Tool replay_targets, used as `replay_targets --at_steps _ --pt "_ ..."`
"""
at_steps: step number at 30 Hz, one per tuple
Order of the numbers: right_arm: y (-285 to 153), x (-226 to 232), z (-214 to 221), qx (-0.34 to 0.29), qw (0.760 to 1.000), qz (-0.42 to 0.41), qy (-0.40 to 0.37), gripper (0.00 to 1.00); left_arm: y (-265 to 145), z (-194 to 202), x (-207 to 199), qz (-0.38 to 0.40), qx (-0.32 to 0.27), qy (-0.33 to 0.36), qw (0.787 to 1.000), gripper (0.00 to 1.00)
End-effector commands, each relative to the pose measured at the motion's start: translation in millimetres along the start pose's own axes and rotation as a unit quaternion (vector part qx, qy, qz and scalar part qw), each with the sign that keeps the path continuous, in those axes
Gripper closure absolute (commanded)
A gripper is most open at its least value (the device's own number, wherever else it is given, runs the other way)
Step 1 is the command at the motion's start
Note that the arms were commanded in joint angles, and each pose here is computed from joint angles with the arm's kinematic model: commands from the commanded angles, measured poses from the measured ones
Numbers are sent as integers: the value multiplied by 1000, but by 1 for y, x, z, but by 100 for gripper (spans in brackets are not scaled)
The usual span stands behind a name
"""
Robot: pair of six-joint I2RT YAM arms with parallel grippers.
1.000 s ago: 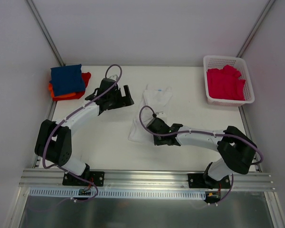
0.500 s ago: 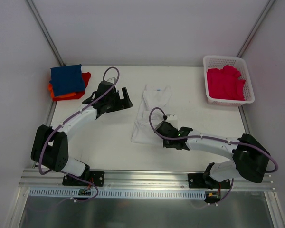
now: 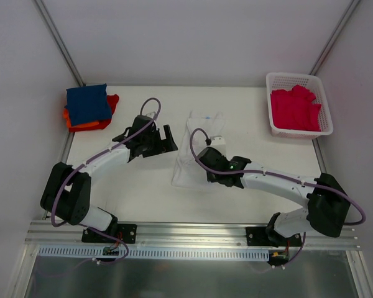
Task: Fold and stack the t-shirts
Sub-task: Fold the tshirt
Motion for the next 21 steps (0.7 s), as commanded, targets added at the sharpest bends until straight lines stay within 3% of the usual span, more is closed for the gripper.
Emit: replay_targets --at_steps 1,5,9,21 --pt "-2 10 -28 -20 999 0 -28 90 -1 10 -10 22 3 0 1000 1" --pt "7 23 -41 -12 999 -12 -51 88 -2 26 -4 17 15 -2 1000 1" --pt "19 35 -44 -1 998 -26 -55 100 -6 39 2 12 21 -1 1000 1" --pt "46 62 -58 16 997 -55 -56 100 -15 77 14 8 53 1 999 1"
Point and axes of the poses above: each gripper's point midway between its finger pads, its own y axis out along the fingers, its own x axis along the line the jaws close on, z = x × y, the point moved 4 cm from there along -y, back along the fingers, and after that the axes turned 5 degrees about -y, right-handed, at the moved point
